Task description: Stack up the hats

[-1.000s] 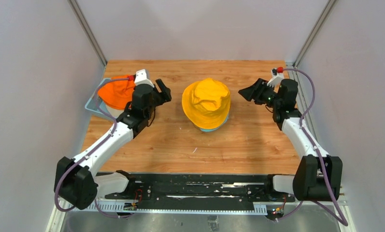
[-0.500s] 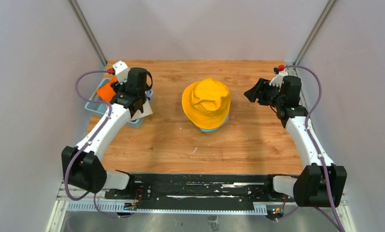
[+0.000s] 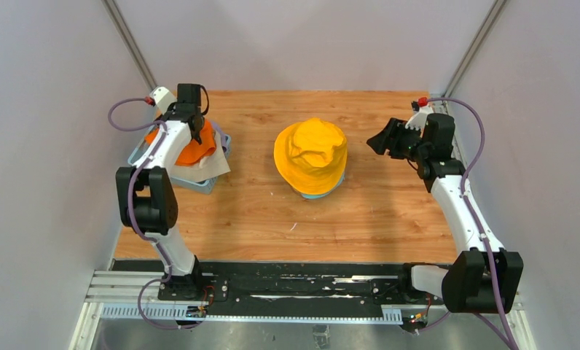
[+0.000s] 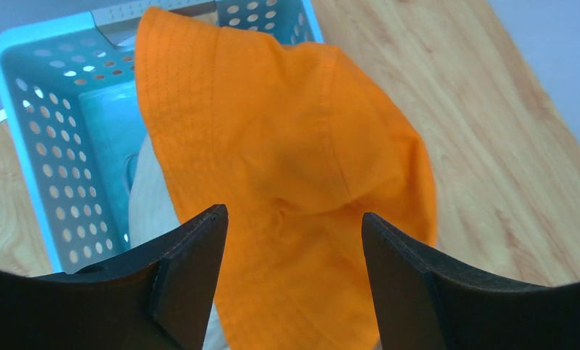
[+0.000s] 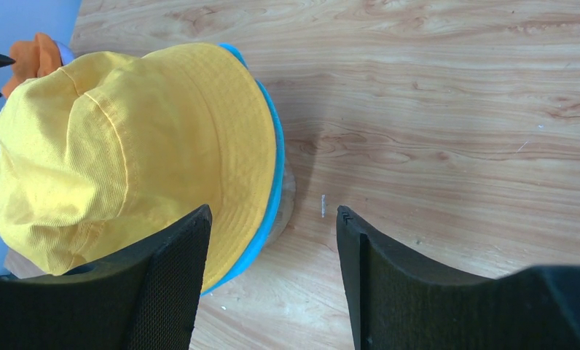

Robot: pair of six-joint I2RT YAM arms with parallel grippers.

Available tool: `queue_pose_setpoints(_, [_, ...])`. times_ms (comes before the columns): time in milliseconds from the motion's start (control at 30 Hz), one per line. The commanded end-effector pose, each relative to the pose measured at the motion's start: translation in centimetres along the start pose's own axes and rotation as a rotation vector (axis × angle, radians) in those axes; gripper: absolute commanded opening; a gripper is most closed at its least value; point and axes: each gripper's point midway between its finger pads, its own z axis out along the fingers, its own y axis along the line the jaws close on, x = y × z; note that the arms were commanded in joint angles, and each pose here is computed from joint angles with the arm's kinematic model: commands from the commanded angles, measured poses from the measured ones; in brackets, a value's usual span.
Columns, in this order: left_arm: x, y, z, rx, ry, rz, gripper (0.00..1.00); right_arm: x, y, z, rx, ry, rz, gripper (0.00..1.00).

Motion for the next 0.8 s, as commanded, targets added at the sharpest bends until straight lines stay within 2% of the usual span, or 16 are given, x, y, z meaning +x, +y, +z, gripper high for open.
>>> queue_pose_setpoints(0, [0.3, -0.1, 2.0, -0.036, 0.010, -0.035, 0.72, -1.5, 1.1, -0.8, -0.039, -0.037, -0.030, 0.63])
queue_pose_setpoints(167, [1.0, -0.5, 4.1, -0.053, 0.029, -0.025, 0.72, -1.4, 1.2, -0.8, -0.046, -0.035, -0.030, 0.63])
queue_pose_setpoints(300, [0.1, -0.6, 4.7, -0.058, -0.014, -0.023, 0.72, -1.1, 1.2, -0.7, -0.050, -0.032, -0.025, 0.63])
queue_pose_setpoints(433, [-0.8, -0.5, 5.1, -0.060, -0.045, -0.018, 0.63, -0.9, 1.2, -0.6, -0.055, -0.029, -0.020, 0.63])
queue_pose_setpoints(567, [-1.1, -0.4, 5.2, -0.065, -0.057, -0.011, 0.44, -0.8, 1.3, -0.5, -0.061, -0.027, -0.015, 0.63])
queue_pose_setpoints(600, [-1.3, -0.4, 5.0, -0.061, -0.062, -0.018, 0.36, -0.7, 1.3, -0.5, -0.062, -0.026, -0.013, 0.63])
queue_pose_setpoints(700, [-2.0, -0.6, 4.2, -0.023, -0.080, -0.053, 0.05, -0.7, 1.2, -0.4, -0.063, -0.026, -0.012, 0.63])
queue_pose_setpoints(767, [-2.5, -0.9, 3.1, 0.024, -0.084, -0.079, 0.00, -0.6, 1.3, -0.4, -0.065, -0.025, -0.010, 0.63])
